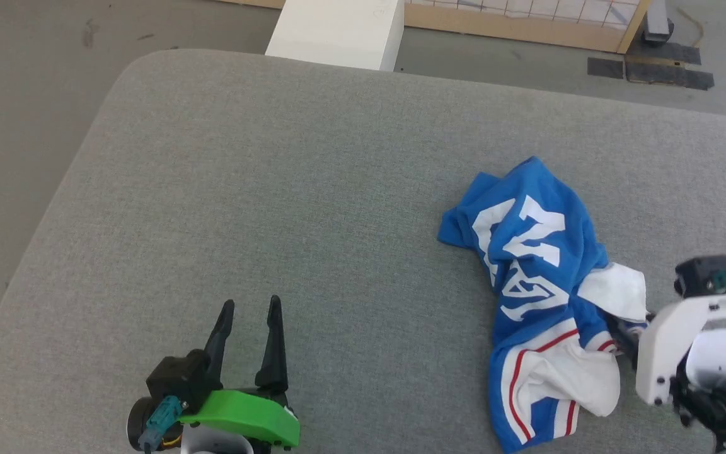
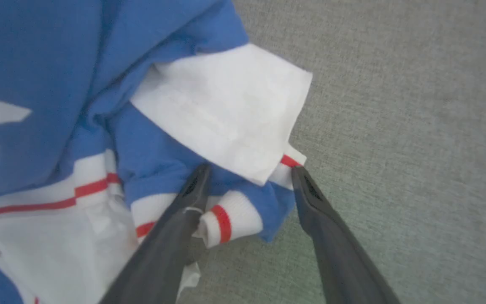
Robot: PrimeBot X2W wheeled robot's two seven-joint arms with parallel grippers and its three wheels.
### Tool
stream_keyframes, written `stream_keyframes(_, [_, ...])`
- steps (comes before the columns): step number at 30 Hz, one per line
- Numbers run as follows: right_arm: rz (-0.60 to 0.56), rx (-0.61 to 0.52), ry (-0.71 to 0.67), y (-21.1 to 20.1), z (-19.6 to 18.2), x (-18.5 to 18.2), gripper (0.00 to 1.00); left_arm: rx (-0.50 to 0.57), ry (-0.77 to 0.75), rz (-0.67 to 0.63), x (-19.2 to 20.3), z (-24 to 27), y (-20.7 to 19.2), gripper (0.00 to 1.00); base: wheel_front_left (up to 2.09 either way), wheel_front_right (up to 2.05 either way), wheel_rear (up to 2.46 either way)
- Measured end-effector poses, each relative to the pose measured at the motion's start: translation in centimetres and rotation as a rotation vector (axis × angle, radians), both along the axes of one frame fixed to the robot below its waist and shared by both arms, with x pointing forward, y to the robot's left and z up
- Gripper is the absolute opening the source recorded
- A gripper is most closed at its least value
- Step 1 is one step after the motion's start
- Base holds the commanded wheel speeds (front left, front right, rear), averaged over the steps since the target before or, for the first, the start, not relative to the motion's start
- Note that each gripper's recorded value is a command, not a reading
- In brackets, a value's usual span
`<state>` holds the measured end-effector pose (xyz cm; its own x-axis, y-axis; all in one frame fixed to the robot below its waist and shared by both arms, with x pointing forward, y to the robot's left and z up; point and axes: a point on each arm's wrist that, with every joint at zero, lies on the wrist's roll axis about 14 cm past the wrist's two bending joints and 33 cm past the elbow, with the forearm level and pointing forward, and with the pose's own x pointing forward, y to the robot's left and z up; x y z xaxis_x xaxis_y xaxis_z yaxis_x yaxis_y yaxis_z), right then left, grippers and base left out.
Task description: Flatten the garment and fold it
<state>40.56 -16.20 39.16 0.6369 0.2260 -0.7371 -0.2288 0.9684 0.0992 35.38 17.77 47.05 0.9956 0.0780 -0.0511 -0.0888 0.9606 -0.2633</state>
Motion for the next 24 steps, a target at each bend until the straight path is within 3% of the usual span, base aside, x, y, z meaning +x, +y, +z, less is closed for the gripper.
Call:
stream_keyframes(5, [-0.017, 0.022, -0.143, -0.1, 2.8, 2.6, 0.0, -0.001, 0.004, -0.009, 0.3, -0.2, -0.3, 1.0, 0.0, 0.0, 0.0])
stream_keyframes(10, [-0.118, 0.022, -0.29, -3.6, 6.8, 3.8, 0.0, -0.015, -0.004, -0.03, 0.6, 0.0, -1.0, 1.0, 0.0, 0.0, 0.0])
stream_keyframes(16, [-0.279, 0.012, -0.275, -8.0, 6.3, -0.7, 0.0, -0.018, -0.016, -0.047, 0.7, 0.4, -1.6, 1.0, 0.0, 0.0, 0.0])
stream_keyframes(17, [-0.301, 0.018, -0.252, -8.3, 5.6, -1.6, 0.07, -0.018, -0.017, -0.049, 0.7, 0.4, -1.6, 1.0, 0.0, 0.0, 0.0])
stream_keyframes(18, [-0.318, 0.022, -0.224, -8.4, 4.7, -2.6, 0.27, -0.019, -0.018, -0.052, 0.8, 0.4, -1.7, 1.0, 0.0, 0.0, 0.0])
stream_keyframes(19, [-0.33, 0.023, -0.206, -8.4, 4.1, -3.5, 0.89, -0.019, -0.018, -0.054, 0.8, 0.4, -1.8, 1.0, 0.0, 0.0, 0.0])
stream_keyframes(20, [-0.349, 0.035, -0.202, -8.4, 3.7, -4.0, 1.0, -0.019, -0.018, -0.057, 0.9, 0.4, -1.9, 1.0, 0.0, 0.0, 0.0])
stream_keyframes(24, [-0.365, 0.043, -0.234, -8.2, 3.6, -4.3, 1.0, -0.018, -0.019, -0.066, 1.0, 0.4, -2.1, 1.0, 0.0, 0.0, 0.0])
